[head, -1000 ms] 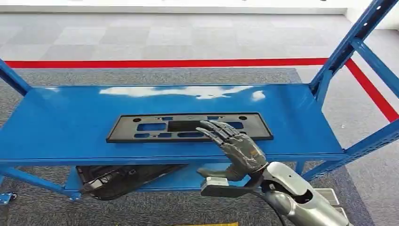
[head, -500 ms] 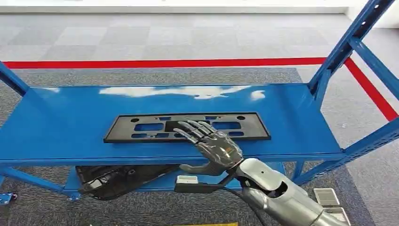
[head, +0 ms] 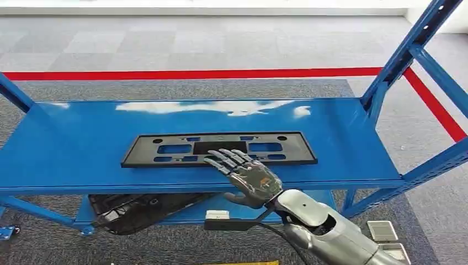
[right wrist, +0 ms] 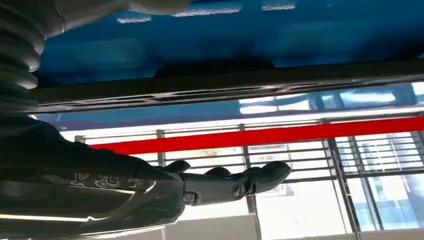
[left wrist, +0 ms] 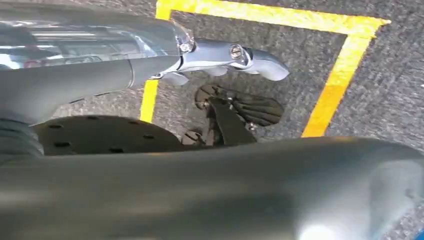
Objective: Take the parts from the cabinet and place them on the table.
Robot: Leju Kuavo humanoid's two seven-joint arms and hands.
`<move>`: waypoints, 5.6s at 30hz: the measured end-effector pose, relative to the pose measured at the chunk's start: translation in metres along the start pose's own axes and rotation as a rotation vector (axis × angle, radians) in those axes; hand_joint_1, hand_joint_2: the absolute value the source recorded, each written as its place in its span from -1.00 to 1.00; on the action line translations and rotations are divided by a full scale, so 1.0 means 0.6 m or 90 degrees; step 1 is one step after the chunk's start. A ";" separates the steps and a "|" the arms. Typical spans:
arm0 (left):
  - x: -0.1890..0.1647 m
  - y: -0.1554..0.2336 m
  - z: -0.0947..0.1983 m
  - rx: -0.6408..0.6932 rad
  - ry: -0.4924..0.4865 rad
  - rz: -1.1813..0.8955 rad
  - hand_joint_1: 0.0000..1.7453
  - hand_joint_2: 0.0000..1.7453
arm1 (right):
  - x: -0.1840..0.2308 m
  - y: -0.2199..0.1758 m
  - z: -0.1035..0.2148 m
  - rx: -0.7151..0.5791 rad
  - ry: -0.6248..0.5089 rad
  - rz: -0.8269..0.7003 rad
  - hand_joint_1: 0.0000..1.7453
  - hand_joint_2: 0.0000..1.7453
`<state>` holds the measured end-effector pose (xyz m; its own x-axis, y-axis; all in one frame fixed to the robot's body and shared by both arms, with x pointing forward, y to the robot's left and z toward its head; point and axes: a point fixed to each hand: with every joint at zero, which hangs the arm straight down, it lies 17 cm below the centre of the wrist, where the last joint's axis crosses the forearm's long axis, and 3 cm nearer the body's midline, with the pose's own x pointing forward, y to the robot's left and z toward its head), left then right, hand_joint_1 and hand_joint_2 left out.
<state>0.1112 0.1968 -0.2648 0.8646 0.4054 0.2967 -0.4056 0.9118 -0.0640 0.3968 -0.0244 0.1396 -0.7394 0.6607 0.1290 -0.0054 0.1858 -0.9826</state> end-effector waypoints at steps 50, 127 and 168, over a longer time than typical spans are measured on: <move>0.007 -0.010 0.001 -0.017 -0.019 -0.049 -1.00 -1.00 | -0.239 0.002 0.000 -0.029 0.239 0.204 1.00 1.00; 0.075 0.028 0.012 0.005 -0.204 -0.067 -1.00 1.00 | 0.116 -0.236 0.214 -0.215 -0.204 -0.622 1.00 1.00; 0.089 0.056 0.003 0.011 -0.201 -0.139 -1.00 1.00 | 0.049 -0.151 0.182 -0.126 -0.129 -0.586 1.00 1.00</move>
<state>0.1431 0.2488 -0.2493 0.7988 0.1592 0.5802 -0.2290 0.9722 0.0485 0.3019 -0.1011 0.2177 -0.6047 0.0601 0.7942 -0.5410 0.7008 -0.4650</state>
